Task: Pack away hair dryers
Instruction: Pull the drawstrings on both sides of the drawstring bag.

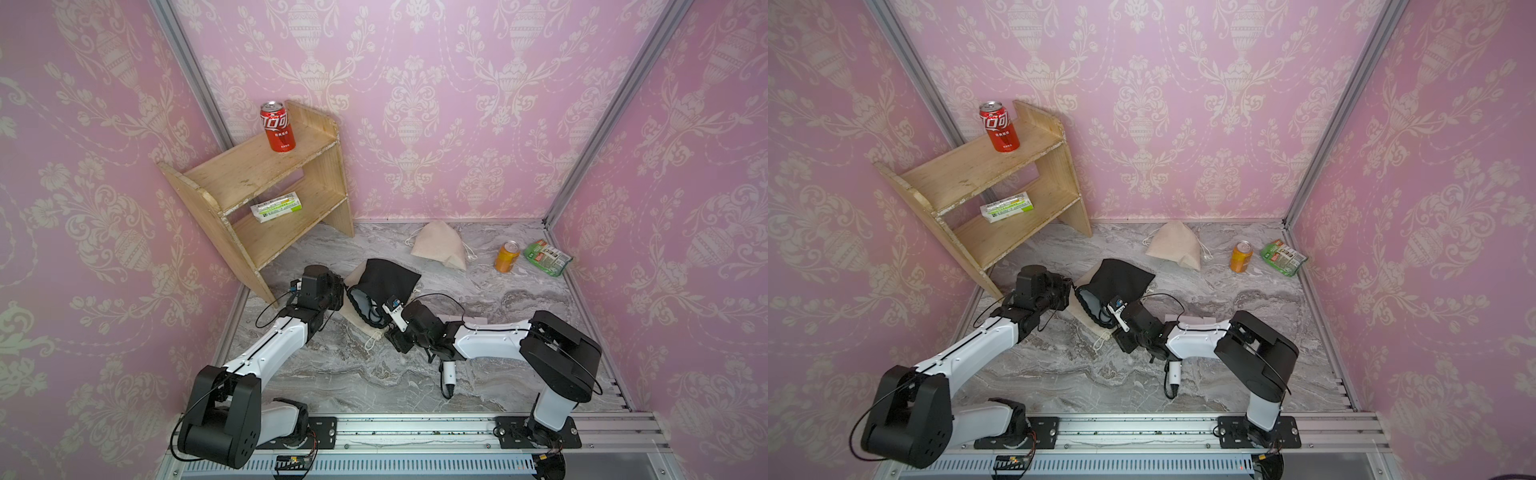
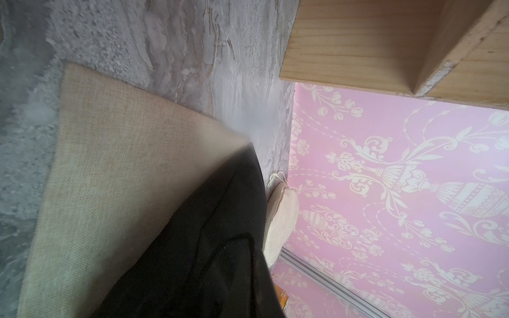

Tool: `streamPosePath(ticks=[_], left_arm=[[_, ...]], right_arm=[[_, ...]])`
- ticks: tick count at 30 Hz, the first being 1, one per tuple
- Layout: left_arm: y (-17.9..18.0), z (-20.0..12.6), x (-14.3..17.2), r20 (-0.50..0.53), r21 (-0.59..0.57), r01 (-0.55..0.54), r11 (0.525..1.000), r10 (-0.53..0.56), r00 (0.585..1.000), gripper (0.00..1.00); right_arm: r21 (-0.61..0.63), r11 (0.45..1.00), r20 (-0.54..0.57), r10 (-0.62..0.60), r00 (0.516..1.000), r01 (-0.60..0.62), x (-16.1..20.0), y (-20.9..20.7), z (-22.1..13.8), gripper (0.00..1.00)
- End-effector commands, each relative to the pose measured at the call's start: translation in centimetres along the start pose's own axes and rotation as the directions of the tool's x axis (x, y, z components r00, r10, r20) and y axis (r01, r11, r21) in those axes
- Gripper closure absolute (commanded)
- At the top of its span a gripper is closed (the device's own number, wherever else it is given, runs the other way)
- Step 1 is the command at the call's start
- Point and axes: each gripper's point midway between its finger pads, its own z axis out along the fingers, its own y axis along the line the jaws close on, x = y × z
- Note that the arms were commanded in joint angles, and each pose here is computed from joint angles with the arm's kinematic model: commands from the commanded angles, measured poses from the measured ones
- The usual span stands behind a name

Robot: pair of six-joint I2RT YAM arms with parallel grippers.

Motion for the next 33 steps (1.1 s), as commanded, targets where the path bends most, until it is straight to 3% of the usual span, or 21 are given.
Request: streamPosePath(ticks=[1,6,10,15,27,33], left_arm=[[-0.7,-0.1,-0.4,0.014,0.019,-0.025,0.999,0.025,1.0,1.0],[-0.8,-0.2,-0.4,0.014,0.023,-0.026,0.999,0.025,1.0,1.0],[-1.0,-0.1,-0.4,0.014,0.026,-0.026,0.999,0.026,1.0,1.0],[-1.1,-0.2,-0.4,0.018,0.025,-0.034,0.999,0.033,0.999,1.0],[-1.8,-1.7,-1.1,0.079,0.009,-0.145,0.989,0.144,0.986,1.0],[-4.9,-3.1,-1.4,0.125,0.032,-0.243,0.97,0.237,0.963,1.0]], right_arm=[[0.031,1.0,0.007,0.0,1.0,0.0,-0.9,-1.1,0.6,0.45],[0.027,1.0,-0.005,0.008,1.0,-0.008,-0.4,-1.3,0.8,0.56],[0.016,0.999,-0.012,0.03,0.999,-0.029,-0.1,-1.2,1.0,0.71],[-0.002,0.999,0.024,0.047,0.999,-0.047,-1.3,-0.9,0.2,1.0],[0.037,0.976,0.15,0.209,0.966,-0.216,-3.4,-5.0,-5.6,1.0],[0.13,0.958,0.213,0.226,0.951,-0.257,-4.2,-7.5,-8.1,1.0]])
